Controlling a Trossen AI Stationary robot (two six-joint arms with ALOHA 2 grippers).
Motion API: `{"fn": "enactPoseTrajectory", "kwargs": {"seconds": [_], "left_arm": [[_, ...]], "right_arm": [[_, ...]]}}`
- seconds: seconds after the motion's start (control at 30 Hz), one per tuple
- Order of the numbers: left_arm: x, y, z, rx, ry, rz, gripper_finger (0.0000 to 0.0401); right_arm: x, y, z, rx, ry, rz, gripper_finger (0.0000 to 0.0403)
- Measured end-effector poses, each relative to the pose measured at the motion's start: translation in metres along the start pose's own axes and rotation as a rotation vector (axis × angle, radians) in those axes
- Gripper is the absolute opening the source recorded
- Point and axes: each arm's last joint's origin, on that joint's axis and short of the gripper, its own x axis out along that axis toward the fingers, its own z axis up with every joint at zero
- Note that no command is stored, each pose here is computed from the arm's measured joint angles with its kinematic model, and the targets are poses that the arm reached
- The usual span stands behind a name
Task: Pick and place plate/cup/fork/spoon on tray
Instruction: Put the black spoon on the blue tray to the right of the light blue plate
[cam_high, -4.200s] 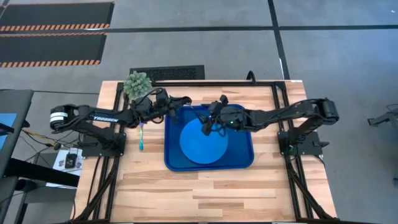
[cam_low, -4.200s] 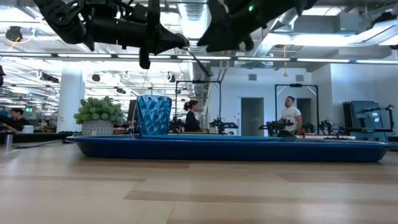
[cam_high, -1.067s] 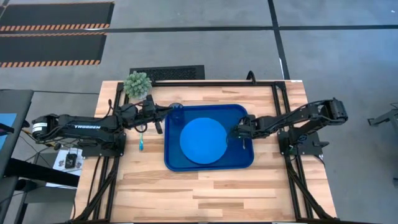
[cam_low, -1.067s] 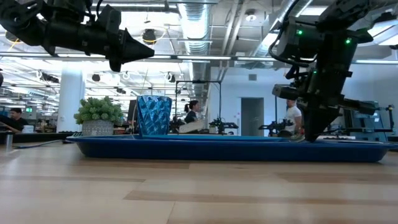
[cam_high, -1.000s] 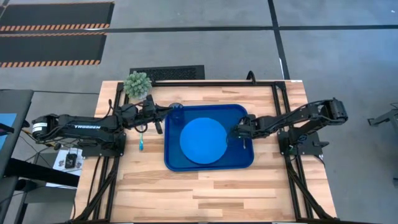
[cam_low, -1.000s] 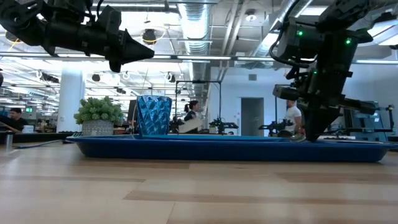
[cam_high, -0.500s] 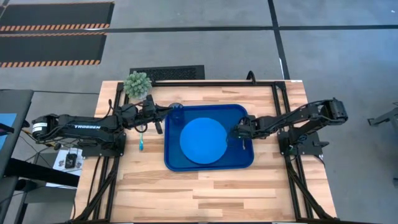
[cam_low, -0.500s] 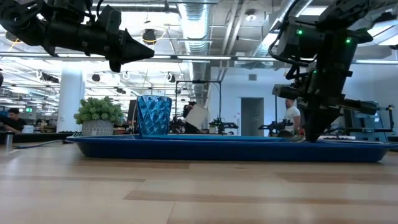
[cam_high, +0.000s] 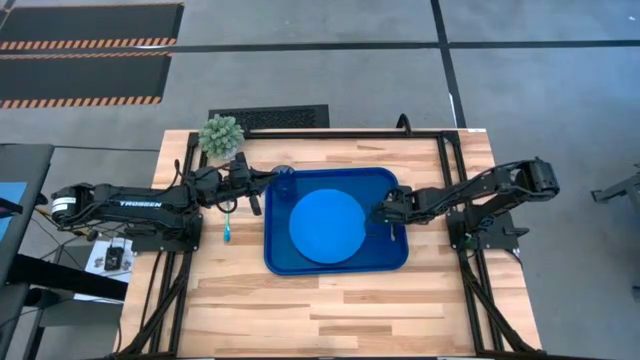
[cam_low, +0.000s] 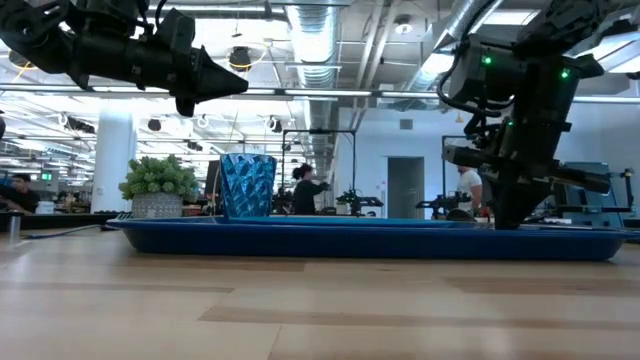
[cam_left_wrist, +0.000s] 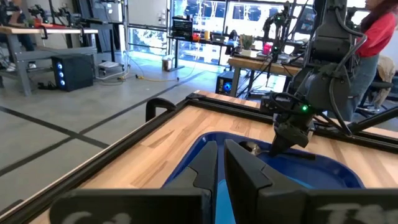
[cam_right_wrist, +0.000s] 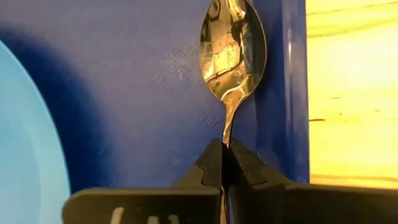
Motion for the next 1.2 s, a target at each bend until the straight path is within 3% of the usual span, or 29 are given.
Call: {"fn": "enactPoseTrajectory", "kwargs": {"seconds": [0.73,1.2], "left_arm": [[0.0,0.0,-0.0001,-0.006,0.002,0.0,0.0015],[0.0,0.0,-0.0002,-0.006,0.003,0.0,0.0015]], "right_arm": [[0.0008,-0.0017,-0.0005,-0.003,0.01,-0.009,0.0061],[-0.0039,0.0003,0.001,-0.111,0.007,-0.036,0.0061]]}}
